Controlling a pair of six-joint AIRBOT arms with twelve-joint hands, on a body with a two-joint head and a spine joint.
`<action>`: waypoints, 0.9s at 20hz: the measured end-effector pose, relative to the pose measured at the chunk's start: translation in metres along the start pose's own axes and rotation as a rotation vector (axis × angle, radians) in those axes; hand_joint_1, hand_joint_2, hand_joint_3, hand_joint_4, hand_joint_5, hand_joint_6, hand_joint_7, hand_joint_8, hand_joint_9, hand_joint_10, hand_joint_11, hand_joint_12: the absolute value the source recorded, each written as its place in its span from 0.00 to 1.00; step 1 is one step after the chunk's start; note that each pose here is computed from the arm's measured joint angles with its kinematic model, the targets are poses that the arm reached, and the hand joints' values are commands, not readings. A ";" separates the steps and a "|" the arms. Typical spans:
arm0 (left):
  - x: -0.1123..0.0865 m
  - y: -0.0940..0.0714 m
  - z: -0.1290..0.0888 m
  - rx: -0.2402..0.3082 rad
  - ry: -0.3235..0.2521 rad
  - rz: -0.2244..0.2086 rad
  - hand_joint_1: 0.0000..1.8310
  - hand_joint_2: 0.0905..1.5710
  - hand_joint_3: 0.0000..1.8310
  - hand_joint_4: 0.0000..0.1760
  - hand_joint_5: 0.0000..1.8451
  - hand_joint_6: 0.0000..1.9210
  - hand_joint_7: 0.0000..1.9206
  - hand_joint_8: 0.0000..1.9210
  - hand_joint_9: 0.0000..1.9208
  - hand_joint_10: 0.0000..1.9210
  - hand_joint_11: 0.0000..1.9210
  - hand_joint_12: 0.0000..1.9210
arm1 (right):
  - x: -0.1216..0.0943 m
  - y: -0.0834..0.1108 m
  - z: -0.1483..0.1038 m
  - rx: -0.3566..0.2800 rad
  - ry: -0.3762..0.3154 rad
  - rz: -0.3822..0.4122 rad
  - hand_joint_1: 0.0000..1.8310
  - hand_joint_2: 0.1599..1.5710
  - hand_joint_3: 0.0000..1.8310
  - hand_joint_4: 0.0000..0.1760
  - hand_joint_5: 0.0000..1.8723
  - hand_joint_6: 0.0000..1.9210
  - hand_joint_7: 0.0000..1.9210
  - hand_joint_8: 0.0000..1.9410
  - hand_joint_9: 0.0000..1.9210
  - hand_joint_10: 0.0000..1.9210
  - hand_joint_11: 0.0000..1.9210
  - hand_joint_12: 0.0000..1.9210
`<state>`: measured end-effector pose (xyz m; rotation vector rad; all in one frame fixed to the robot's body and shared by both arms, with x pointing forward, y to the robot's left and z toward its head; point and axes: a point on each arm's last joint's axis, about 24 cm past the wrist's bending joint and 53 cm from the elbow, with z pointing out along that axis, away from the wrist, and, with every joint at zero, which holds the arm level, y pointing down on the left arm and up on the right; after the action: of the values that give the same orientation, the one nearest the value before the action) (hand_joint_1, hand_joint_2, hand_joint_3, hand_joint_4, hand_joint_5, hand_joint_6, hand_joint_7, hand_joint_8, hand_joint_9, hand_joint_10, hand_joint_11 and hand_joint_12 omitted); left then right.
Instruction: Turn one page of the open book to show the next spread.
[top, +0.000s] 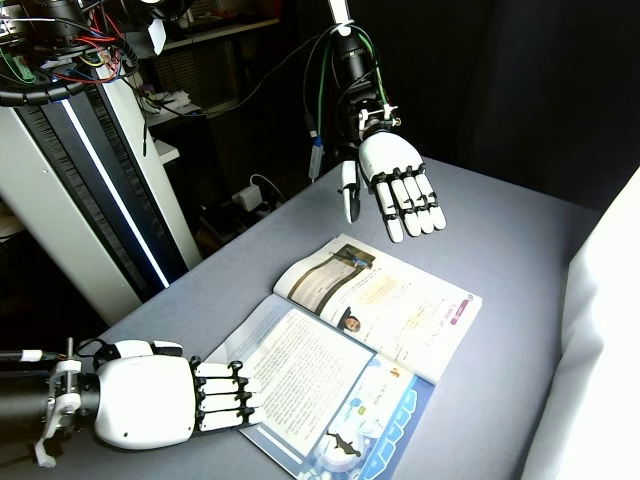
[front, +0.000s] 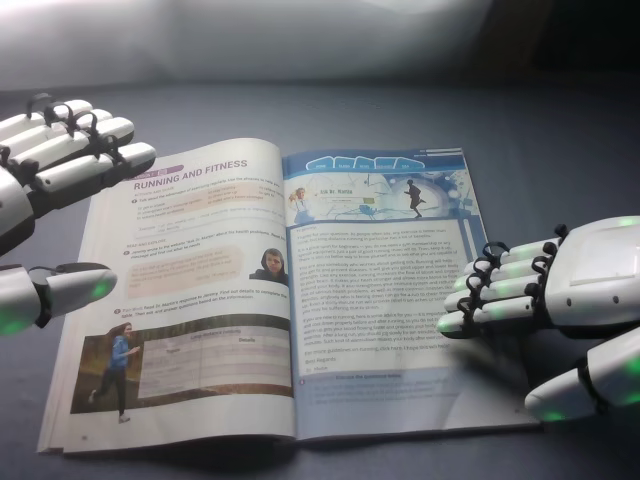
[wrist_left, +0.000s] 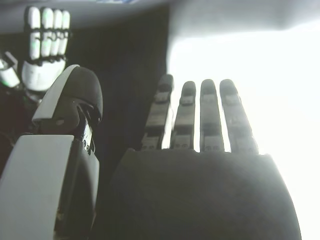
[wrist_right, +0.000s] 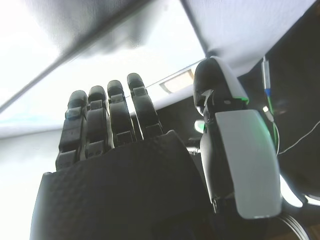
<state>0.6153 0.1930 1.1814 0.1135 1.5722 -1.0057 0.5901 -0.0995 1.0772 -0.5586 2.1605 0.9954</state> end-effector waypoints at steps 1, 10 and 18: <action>0.000 0.000 -0.001 0.002 0.003 0.005 0.10 0.87 0.00 0.00 0.06 0.01 0.00 0.00 0.00 0.00 0.00 0.00 | 0.000 -0.001 0.001 0.002 0.001 -0.003 0.00 0.79 0.00 0.00 0.02 0.00 0.00 0.00 0.00 0.00 0.00 0.00; -0.004 -0.001 -0.003 0.003 -0.013 0.006 0.09 0.87 0.00 0.00 0.06 0.00 0.00 0.00 0.00 0.00 0.00 0.00 | 0.004 0.005 0.018 -0.025 0.012 0.001 0.00 0.79 0.00 0.00 0.00 0.00 0.00 0.00 0.00 0.00 0.00 0.00; -0.006 -0.002 -0.003 0.006 -0.024 0.005 0.09 0.87 0.00 0.00 0.06 0.00 0.00 0.00 0.00 0.00 0.00 0.00 | -0.002 0.010 0.031 -0.057 -0.013 0.015 0.00 0.77 0.00 0.00 0.00 0.00 0.00 0.00 0.00 0.00 0.00 0.00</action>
<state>0.6134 0.1966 1.1876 0.1086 1.5462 -1.0047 0.5973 -0.0691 1.0691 -0.5625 2.1337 1.0683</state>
